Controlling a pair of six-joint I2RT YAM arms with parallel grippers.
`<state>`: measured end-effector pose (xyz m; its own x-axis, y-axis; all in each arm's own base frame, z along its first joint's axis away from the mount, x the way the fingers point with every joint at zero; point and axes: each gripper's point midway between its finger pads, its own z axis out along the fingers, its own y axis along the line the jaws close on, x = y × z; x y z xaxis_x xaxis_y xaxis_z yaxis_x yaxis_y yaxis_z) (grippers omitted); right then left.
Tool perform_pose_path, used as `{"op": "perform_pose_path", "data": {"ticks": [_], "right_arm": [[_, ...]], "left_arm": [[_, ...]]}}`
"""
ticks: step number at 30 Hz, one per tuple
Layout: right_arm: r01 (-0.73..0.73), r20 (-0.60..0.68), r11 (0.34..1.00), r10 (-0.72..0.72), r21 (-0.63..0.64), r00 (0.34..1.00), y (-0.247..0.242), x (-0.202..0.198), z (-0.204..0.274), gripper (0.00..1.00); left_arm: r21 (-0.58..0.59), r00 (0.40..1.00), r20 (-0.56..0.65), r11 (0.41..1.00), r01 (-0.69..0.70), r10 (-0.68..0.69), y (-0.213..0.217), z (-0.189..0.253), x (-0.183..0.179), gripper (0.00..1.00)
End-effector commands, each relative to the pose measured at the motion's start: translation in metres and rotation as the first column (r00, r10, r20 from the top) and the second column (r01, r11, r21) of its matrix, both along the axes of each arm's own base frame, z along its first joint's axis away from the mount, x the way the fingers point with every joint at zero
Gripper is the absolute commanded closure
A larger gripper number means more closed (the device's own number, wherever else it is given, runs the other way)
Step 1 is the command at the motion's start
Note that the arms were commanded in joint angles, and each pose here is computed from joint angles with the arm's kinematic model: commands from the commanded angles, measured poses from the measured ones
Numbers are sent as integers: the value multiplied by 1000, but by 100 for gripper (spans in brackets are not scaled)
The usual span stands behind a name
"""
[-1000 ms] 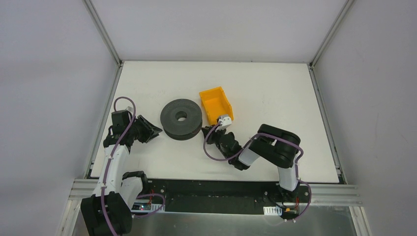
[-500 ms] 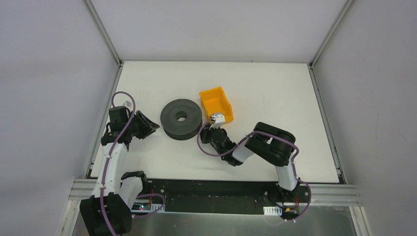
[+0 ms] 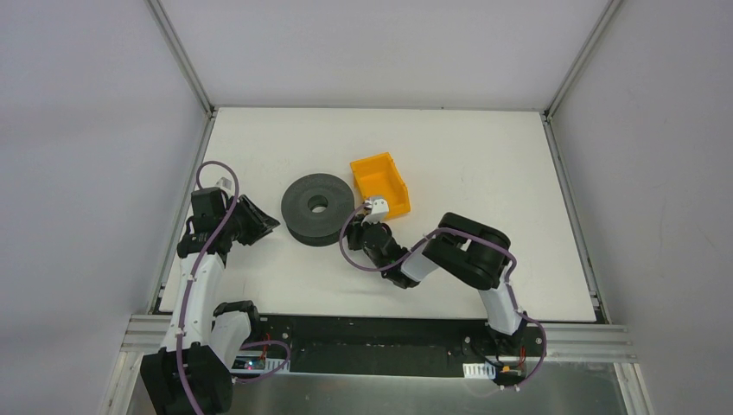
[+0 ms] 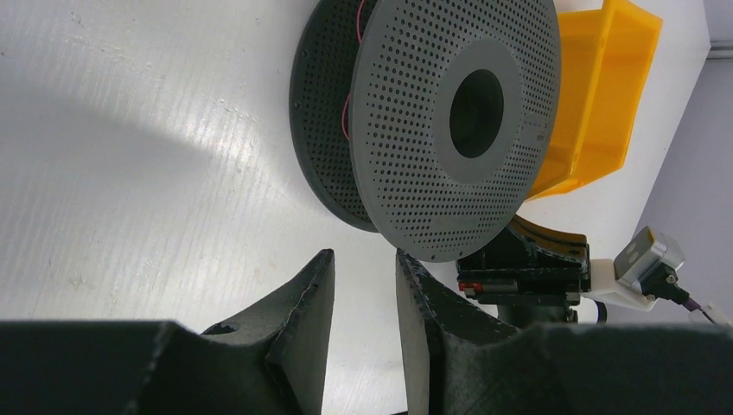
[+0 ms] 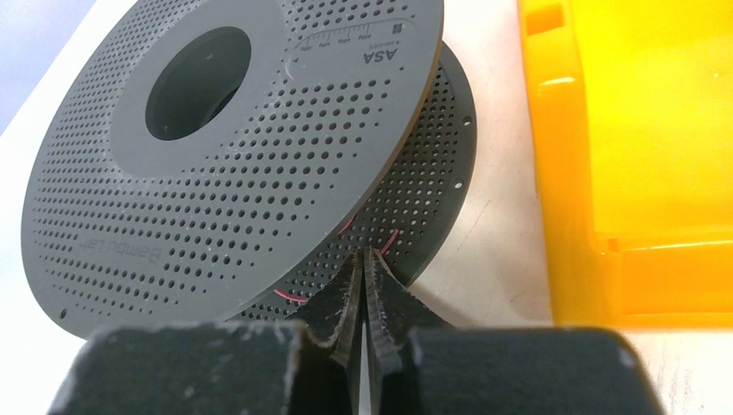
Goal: Wrap the cables
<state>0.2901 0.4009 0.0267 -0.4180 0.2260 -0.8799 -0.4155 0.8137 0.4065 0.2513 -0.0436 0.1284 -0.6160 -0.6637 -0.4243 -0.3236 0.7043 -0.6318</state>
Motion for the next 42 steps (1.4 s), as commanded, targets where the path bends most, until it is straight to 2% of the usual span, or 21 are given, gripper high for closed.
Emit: {"op": "perform_pose_path", "data": {"ticks": [1, 19, 29, 34, 42], "right_arm": [[5, 37, 999, -6, 33, 999, 9, 6, 11, 97], [-13, 125, 996, 2, 90, 992, 16, 10, 32, 95], [-16, 102, 998, 10, 63, 995, 20, 11, 18, 94], [-8, 109, 998, 1, 64, 994, 15, 11, 31, 94], [24, 87, 998, -29, 61, 996, -14, -1, 56, 85]], "left_arm": [[20, 1000, 27, 1000, 2, -2, 3, 10, 1, 69], [1, 1000, 19, 1000, -1, 1, 1, 8, -1, 69], [2, 1000, 20, 1000, -1, 1, 1, 8, -1, 69], [6, 1000, 26, 1000, 1, -1, 1, 9, -1, 69], [45, 997, 67, 999, 27, -30, 3, 23, 3, 67]]}}
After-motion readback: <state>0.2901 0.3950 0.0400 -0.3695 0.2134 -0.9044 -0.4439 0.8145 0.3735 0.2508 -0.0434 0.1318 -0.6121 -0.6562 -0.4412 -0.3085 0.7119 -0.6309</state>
